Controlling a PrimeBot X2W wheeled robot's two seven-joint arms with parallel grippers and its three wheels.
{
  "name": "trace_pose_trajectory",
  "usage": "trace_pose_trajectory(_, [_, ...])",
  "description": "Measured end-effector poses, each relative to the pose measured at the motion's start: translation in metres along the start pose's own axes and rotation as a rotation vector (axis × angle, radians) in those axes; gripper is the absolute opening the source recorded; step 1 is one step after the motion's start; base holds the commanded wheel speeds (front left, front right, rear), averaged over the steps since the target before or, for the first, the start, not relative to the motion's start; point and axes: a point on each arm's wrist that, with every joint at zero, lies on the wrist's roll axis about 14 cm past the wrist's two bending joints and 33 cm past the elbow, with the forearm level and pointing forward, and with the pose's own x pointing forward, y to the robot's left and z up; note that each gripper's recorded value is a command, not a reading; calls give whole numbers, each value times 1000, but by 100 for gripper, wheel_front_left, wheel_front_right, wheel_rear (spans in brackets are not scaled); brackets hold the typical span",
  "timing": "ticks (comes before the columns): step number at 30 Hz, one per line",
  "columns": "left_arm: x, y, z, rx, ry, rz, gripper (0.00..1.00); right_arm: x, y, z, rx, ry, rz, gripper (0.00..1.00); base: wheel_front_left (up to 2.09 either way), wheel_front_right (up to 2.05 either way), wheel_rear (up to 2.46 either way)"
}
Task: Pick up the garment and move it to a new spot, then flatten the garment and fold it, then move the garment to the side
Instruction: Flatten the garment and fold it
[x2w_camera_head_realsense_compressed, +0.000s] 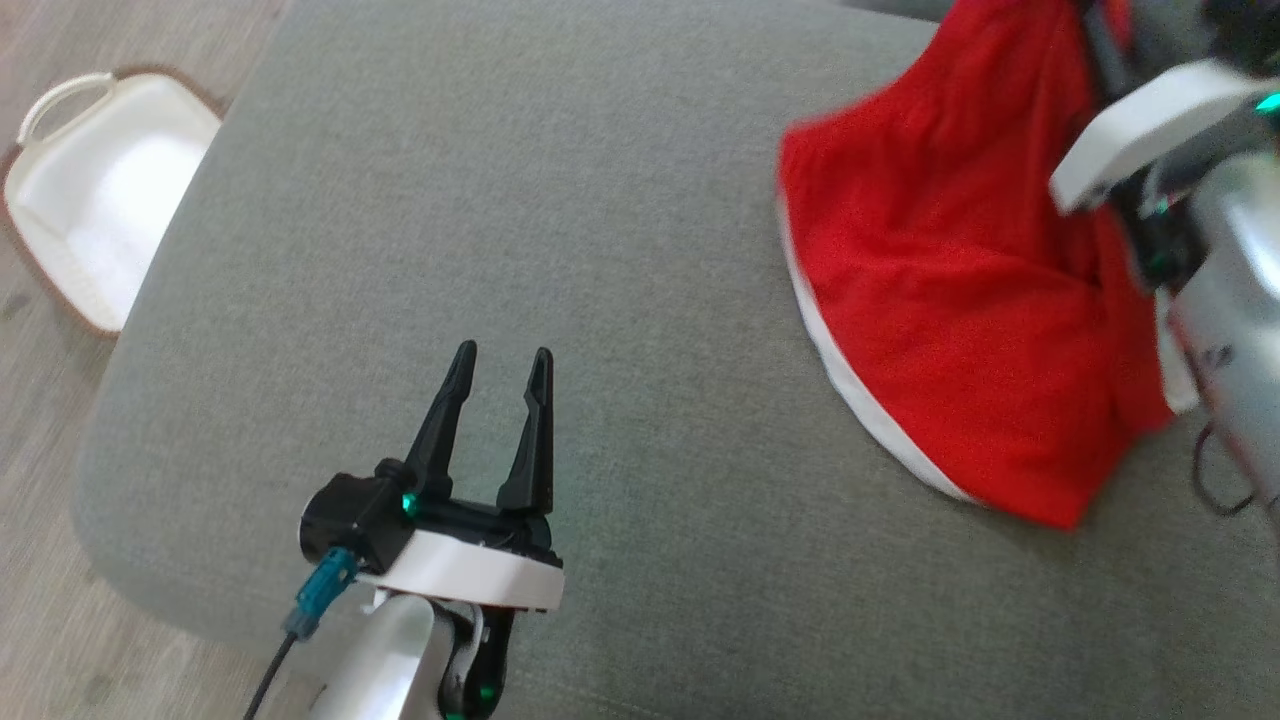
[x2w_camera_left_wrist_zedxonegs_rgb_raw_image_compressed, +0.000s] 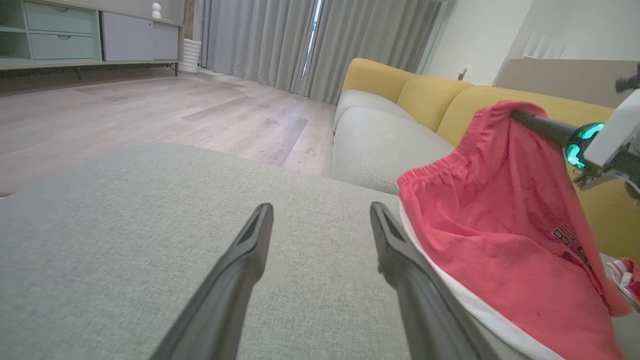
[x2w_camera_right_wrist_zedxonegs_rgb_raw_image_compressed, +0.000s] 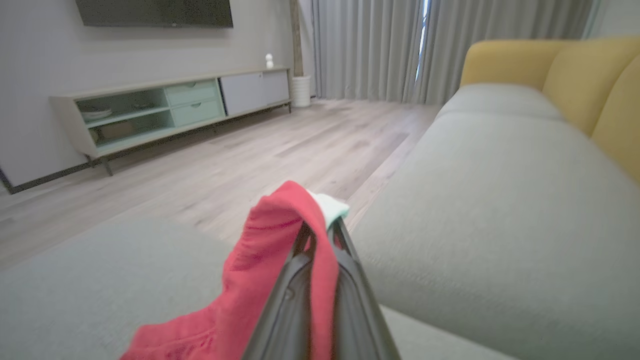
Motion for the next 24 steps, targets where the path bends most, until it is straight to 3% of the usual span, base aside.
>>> trace_pose_trajectory(3, [1, -6, 5, 8, -15, -22, 100, -4, -22, 44, -55, -99, -46, 0, 0, 0, 0])
trace_pose_trajectory(7, [0, -14, 10, 9, -34, -48, 100, -12, -23, 99, -125, -216, -49, 0, 0, 0, 0])
trace_pose_trajectory(11, [-1, -20, 18, 5, -62, -65, 100, -24, -9, 135, -180, -301, -17, 0, 0, 0, 0])
trace_pose_trajectory(13, [-4, -20, 22, 3, -75, -64, 100, -29, 21, 146, -215, -337, 55, 0, 0, 0, 0])
trace_pose_trajectory(16, [-10, -21, 18, -1, -66, -69, 100, -31, 70, 120, -226, -278, 170, 0, 0, 0, 0])
trace_pose_trajectory(19, [-13, -21, 18, 5, -66, -70, 100, -43, 131, 53, -200, -116, 319, 0, 0, 0, 0])
trace_pose_trajectory(24, [-14, -20, 19, 8, -70, -67, 100, -97, 218, -59, -125, 166, 536, 0, 0, 0, 0])
